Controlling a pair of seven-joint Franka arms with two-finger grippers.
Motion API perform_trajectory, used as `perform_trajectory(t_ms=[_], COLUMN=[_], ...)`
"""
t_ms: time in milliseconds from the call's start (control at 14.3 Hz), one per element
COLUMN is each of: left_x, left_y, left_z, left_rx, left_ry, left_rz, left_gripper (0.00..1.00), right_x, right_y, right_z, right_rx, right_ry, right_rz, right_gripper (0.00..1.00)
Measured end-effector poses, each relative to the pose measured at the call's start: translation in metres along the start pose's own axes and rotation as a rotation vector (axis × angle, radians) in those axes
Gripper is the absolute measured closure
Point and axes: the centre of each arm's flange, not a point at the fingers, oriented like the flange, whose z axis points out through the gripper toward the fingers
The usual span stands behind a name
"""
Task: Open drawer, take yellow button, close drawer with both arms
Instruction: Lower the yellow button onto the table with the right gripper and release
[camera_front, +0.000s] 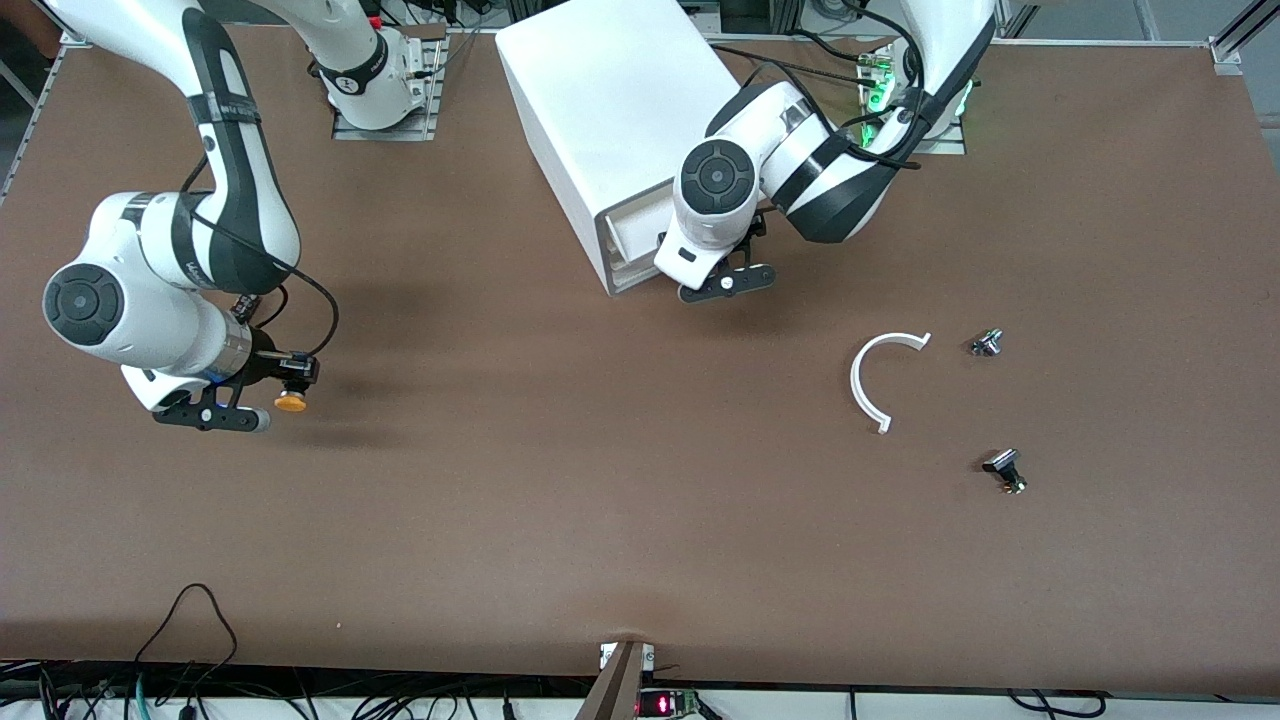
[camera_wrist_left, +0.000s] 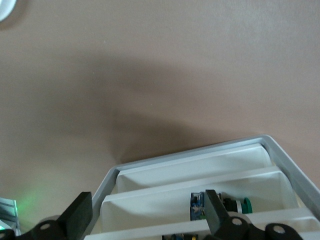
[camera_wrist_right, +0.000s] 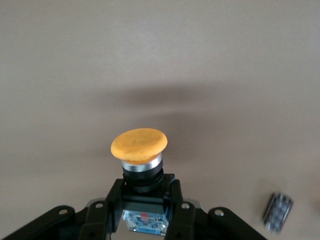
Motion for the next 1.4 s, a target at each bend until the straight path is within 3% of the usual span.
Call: perform_trajectory(t_ms=[350, 700, 840, 1120, 1400], left_x=[-0.02, -0.034, -0.042, -0.045, -0.032], left_y=[0.01, 0.018, 0.023, 0.024, 0.016], left_z=[0.004, 0.007, 0.009, 0.011, 0.003], left_rx=[-0.014, -0.007, -0.001, 0.002, -0.006], left_ry=[-0.049, -0.053, -0.052, -0.051, -0.052], left_rz=[0.002, 0.019, 0.033, 0.032, 0.013], left_gripper=[0.01, 0.01, 0.01, 0.0, 0.0], right_x=[-0.036, -0.048, -0.047, -0.042, -0.029], right_y=[0.054, 0.067, 0.068, 0.064, 0.043], right_z=[0.095, 0.133, 0.133, 0.125, 0.07], right_rx=[-0.046, -0.066, -0.056, -0.051, -0.017], right_ry=[0.097, 0.096, 0.1, 0.12, 0.199], right_rz=[-0.049, -0.041, -0.024, -0.027, -0.069], right_gripper=[0.59, 0.59, 0.46, 0.04, 0.0])
